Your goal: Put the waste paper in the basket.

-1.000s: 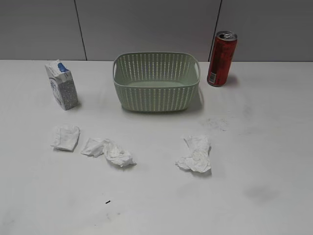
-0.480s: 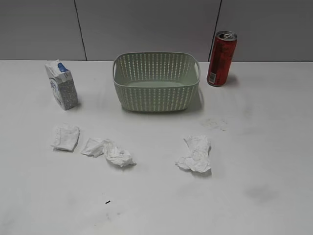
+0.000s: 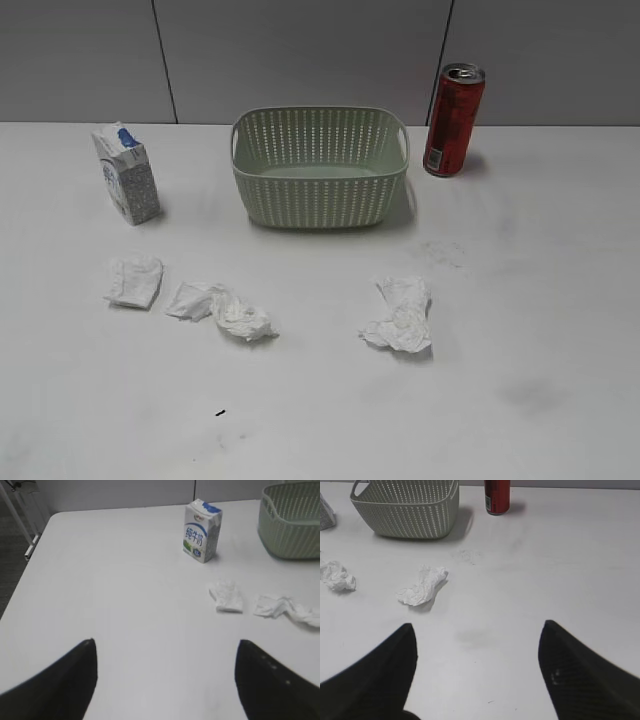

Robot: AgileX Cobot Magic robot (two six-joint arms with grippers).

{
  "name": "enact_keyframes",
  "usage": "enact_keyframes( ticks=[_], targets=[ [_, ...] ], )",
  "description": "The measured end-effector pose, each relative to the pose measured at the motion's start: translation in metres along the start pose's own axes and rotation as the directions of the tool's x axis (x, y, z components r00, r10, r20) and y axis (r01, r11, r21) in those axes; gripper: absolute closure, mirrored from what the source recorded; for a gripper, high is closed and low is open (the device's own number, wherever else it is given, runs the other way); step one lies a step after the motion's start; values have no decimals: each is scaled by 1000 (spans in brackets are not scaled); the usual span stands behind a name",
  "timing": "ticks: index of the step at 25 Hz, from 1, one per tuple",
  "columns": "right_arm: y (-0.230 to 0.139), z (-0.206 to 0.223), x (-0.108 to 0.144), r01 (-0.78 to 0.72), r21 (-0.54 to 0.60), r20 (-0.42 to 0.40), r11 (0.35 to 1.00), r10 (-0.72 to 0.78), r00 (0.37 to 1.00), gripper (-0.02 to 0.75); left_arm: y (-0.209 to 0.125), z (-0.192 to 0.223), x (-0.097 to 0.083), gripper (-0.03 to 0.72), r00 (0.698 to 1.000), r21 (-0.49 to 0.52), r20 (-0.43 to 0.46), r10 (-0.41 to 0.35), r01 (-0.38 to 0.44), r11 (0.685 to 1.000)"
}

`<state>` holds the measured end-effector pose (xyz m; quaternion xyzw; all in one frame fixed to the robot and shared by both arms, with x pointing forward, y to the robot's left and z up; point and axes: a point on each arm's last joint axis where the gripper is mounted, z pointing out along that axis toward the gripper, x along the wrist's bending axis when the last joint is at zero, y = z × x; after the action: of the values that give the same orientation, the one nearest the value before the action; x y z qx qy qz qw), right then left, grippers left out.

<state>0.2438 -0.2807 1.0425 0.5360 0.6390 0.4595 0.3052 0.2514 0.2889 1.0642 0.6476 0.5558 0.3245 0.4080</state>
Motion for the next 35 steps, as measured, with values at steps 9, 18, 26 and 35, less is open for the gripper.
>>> enact_keyframes(
  ticks=[9, 18, 26, 35],
  targets=[
    [0, 0, 0, 0, 0, 0, 1000, 0, 1000, 166, 41, 59, 0, 83, 995, 65, 102, -16, 9, 998],
    [0, 0, 0, 0, 0, 0, 1000, 0, 1000, 166, 59, 142, 5, 95, 980, 330, 198, 19, -85, 940],
    [0, 0, 0, 0, 0, 0, 1000, 0, 1000, 166, 73, 235, -17, 95, 944, 517, 321, 77, -243, 821],
    [0, 0, 0, 1, 0, 2, 1000, -1, 1000, 166, 58, 326, -51, 97, 929, 648, 349, 124, -335, 684]
  ],
)
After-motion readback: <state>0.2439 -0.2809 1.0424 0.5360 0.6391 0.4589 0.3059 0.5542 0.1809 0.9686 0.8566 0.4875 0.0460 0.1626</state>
